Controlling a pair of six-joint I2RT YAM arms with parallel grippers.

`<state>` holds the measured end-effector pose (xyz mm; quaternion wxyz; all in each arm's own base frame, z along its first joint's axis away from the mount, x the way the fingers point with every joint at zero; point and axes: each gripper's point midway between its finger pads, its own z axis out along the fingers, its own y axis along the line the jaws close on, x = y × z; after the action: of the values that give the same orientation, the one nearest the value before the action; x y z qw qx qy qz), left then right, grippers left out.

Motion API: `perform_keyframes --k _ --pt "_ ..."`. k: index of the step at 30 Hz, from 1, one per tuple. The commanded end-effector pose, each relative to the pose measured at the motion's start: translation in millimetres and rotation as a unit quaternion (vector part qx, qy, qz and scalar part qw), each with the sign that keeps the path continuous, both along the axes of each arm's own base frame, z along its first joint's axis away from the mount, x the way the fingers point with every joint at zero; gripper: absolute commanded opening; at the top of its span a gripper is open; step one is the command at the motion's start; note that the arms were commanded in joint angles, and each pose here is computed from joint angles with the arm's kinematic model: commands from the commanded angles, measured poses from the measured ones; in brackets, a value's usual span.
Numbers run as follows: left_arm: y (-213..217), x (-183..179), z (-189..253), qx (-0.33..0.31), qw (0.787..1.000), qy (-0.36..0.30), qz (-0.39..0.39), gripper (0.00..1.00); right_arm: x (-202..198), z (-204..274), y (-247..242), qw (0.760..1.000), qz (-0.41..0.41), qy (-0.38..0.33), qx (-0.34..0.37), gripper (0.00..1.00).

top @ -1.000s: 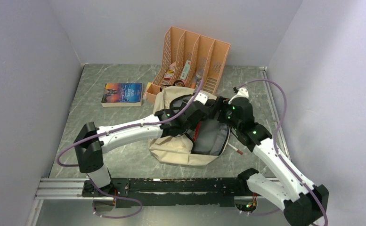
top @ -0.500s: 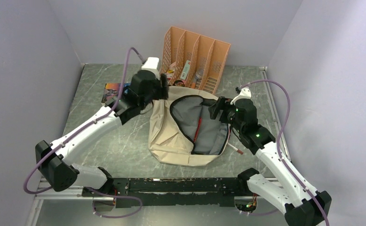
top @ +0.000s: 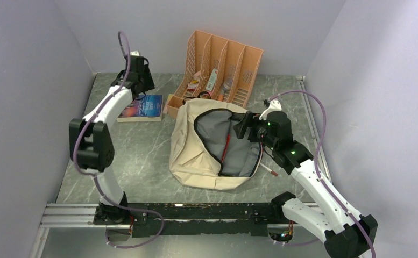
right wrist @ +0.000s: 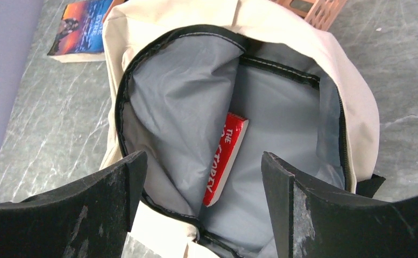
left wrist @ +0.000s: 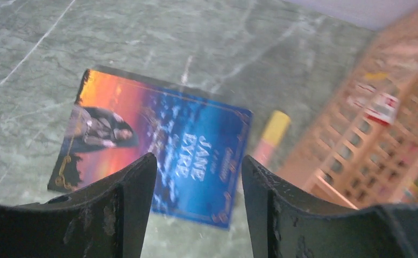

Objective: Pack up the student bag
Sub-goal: Move the book to the center of the board.

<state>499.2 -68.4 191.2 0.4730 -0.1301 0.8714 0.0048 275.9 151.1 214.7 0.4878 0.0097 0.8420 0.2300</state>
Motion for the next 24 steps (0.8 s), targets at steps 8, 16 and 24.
perform_keyframes --k 8,16,24 --pt "15 89 -68 -0.011 0.999 0.032 -0.019 0.67 -20 -5 10 0.998 0.049 0.026 0.004 0.81" --pt "5 113 -114 -0.009 0.996 0.078 -0.044 0.63 -25 -17 8 0.998 0.049 0.04 -0.001 0.81" --pt "-14 98 -148 -0.013 0.989 0.114 -0.094 0.59 -22 -23 14 0.997 0.062 0.049 -0.002 0.81"
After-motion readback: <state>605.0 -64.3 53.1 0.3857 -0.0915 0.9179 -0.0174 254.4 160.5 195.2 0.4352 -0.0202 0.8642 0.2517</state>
